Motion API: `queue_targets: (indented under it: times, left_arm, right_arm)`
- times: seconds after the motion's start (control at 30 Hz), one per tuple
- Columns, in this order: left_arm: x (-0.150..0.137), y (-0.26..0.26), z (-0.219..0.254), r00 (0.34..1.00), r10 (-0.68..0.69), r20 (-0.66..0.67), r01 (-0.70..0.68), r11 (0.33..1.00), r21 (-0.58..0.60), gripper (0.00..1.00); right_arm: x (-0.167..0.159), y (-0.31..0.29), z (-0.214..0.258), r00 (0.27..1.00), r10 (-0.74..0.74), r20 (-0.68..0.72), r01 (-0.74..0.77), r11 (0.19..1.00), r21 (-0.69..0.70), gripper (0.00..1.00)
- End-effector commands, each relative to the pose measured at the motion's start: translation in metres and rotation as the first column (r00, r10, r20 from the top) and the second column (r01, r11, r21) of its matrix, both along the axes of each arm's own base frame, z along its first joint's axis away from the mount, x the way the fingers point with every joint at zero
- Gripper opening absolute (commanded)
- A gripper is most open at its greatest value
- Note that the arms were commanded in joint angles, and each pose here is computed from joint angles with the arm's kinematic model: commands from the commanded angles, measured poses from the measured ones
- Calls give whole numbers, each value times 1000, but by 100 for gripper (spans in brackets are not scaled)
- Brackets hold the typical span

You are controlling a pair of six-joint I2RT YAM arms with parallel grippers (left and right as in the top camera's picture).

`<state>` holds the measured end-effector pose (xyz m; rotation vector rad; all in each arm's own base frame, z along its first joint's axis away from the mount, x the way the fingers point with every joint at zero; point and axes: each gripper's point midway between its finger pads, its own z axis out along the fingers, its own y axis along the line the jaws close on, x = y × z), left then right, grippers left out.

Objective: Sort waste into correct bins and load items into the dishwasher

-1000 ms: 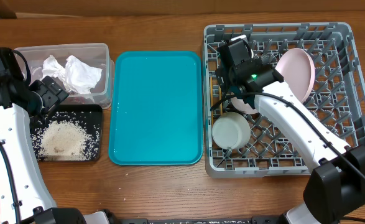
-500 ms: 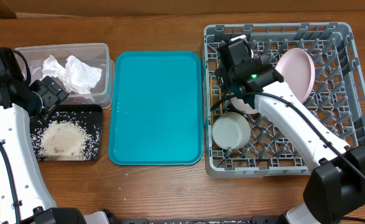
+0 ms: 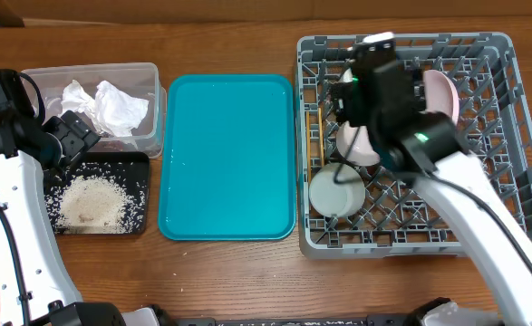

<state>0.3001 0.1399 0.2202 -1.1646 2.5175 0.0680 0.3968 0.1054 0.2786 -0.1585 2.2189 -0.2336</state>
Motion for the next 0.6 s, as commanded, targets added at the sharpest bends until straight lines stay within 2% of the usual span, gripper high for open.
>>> queue_targets:
  times: [0.0,0.27,0.43,0.57]
  left_arm:
    - [3,1,4,1000,-9,8,8,1000,9,100]
    - [3,1,4,1000,-9,8,8,1000,9,100]
    - [3,1,4,1000,-9,8,8,1000,9,100]
    - [3,1,4,1000,-9,8,8,1000,9,100]
  right_arm:
    - [-20,-12,47,993,-17,117,10,998,62,100]
    - [-74,-45,111,960,-59,273,31,994,107,100]
    - [-112,-63,131,946,-66,317,25,991,130,100]
    - [-152,-76,129,949,-41,312,-4,990,143,100]
